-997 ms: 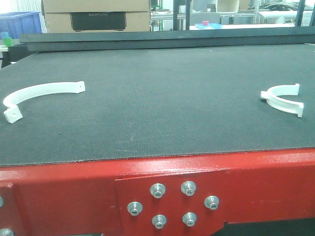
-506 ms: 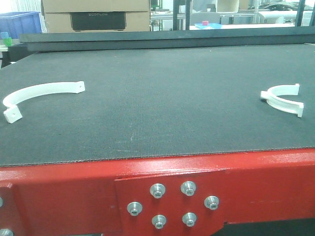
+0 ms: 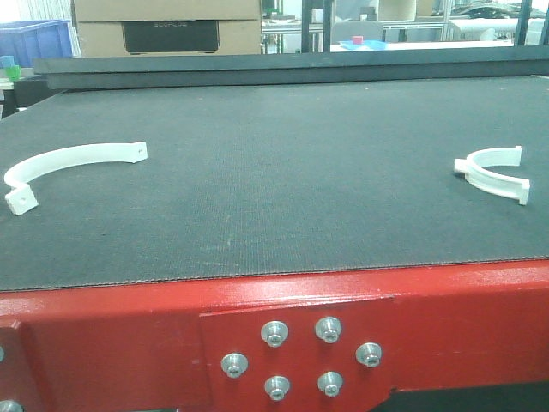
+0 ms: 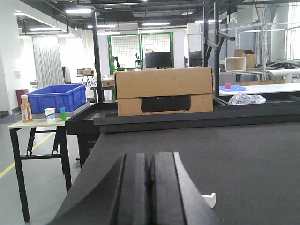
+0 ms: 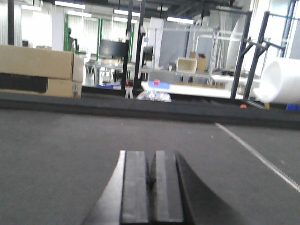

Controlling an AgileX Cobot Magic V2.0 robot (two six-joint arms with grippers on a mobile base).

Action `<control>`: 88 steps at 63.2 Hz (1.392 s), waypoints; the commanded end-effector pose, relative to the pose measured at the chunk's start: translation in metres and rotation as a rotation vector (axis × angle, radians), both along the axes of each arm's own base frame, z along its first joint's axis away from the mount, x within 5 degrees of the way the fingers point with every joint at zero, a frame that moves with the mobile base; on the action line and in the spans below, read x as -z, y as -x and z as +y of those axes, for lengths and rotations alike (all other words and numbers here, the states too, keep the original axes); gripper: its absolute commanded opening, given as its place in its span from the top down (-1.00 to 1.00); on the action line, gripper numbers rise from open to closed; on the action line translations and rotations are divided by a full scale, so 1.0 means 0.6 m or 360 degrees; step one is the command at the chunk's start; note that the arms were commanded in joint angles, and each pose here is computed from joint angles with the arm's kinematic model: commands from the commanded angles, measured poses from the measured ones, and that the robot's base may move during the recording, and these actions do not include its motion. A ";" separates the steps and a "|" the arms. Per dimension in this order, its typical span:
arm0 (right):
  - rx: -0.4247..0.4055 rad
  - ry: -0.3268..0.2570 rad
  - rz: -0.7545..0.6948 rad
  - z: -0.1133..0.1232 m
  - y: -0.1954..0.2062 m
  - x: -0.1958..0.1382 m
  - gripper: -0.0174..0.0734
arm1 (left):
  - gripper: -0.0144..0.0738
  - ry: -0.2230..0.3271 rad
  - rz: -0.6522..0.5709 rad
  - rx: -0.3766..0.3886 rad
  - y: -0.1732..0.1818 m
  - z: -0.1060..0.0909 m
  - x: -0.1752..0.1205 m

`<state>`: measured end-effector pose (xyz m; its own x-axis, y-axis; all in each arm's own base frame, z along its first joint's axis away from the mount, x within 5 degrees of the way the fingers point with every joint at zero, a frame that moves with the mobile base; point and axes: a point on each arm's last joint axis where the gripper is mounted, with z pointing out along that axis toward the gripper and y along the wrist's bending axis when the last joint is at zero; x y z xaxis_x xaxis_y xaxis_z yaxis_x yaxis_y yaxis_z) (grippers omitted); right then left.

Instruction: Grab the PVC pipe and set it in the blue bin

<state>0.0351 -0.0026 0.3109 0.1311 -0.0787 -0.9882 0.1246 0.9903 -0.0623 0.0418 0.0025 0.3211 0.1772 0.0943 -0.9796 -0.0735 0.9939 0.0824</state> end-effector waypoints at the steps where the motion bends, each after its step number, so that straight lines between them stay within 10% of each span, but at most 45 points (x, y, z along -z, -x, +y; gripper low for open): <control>1: -0.0019 -0.0019 0.0155 0.000 -0.011 -0.029 0.97 | 0.92 0.0034 0.0079 0.0005 -0.015 0.001 -0.020; 27: -0.0132 -0.0062 0.0683 -0.002 -0.107 -0.138 0.97 | 0.92 0.0083 0.0457 0.0010 -0.141 0.007 -0.086; 44: -0.0168 -0.0171 0.0294 -0.001 -0.127 -0.180 0.97 | 0.92 0.0109 0.0454 0.0015 -0.180 0.009 -0.097; 79: -0.0165 -0.0201 0.0361 -0.004 -0.158 -0.170 0.97 | 0.92 0.0114 0.0520 0.0011 -0.228 0.012 -0.088; 88: -0.0159 -0.0227 0.0589 -0.010 -0.220 -0.137 0.64 | 0.92 0.0124 0.0672 0.0007 -0.282 0.016 -0.068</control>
